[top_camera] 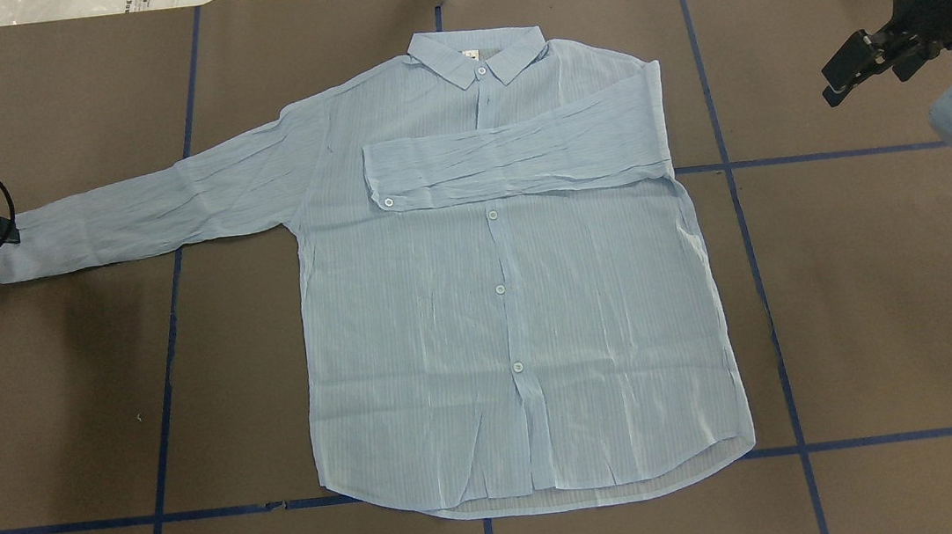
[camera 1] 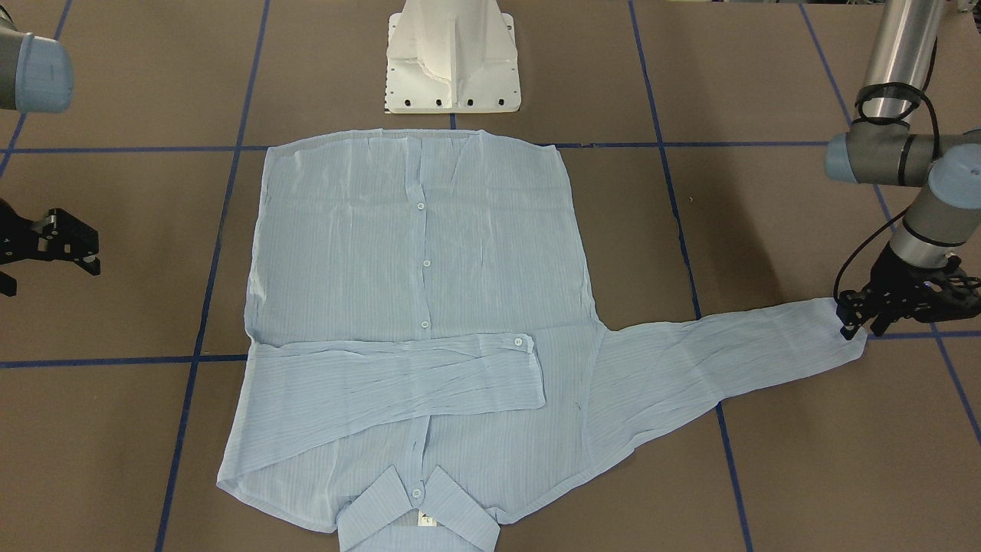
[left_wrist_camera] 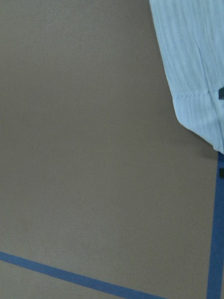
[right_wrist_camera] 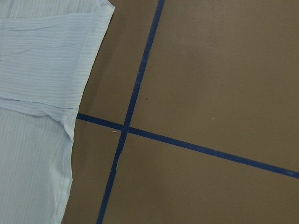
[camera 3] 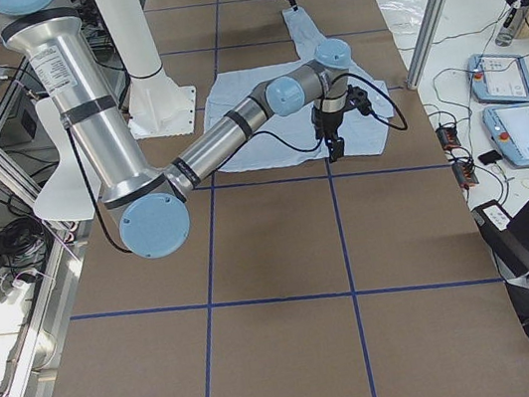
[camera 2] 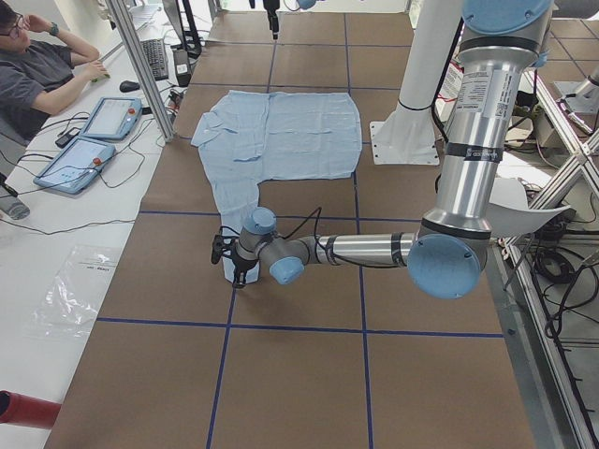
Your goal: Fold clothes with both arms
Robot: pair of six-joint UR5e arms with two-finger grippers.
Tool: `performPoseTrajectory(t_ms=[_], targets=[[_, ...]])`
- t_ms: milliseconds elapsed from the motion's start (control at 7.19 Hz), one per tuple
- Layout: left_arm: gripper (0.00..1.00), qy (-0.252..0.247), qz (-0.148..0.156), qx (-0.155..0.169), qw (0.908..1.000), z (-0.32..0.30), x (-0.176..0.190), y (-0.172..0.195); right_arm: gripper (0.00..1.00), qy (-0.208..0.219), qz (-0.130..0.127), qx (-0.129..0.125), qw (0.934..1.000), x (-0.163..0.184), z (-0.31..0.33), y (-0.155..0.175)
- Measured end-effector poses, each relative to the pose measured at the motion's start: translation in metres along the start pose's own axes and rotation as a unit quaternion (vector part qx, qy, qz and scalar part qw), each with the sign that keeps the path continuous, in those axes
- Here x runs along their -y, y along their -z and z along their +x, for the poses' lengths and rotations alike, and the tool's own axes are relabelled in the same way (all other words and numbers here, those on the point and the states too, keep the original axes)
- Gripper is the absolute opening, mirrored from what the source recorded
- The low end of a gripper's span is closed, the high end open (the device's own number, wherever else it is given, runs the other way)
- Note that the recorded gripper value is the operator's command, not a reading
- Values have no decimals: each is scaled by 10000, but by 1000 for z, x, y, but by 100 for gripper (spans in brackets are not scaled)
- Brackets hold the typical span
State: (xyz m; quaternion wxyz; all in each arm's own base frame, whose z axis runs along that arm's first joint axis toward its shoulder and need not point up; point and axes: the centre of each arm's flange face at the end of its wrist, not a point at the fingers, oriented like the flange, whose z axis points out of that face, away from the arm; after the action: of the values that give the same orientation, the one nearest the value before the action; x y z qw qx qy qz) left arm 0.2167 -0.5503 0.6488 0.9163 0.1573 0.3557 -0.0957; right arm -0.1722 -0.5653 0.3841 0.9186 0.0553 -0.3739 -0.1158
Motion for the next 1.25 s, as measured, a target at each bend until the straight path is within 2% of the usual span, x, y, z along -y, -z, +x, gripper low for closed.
performPoseTrajectory(t_ms=[417,556,695,834,1112,1251], targets=[[11,0,-3,-3,10000,1,0,0,100,5,11,0,10000,0,0,1],[11,-2,-6,-11,10000,1,1,0,100,0,9,-6,10000,0,0,0],[22,-3,-12,-20,10000,2,1,1,100,-4,7,-12,10000,0,1,0],[22,-16,-15,-21,10000,2,1,1,100,-4,8,-14,10000,0,1,0],[45,-177,-17,-1,9998,1,0,0,100,-5,9,-15,10000,0,0,0],[47,-229,-18,6,9997,1,0,0,100,-12,11,-15,10000,0,0,0]])
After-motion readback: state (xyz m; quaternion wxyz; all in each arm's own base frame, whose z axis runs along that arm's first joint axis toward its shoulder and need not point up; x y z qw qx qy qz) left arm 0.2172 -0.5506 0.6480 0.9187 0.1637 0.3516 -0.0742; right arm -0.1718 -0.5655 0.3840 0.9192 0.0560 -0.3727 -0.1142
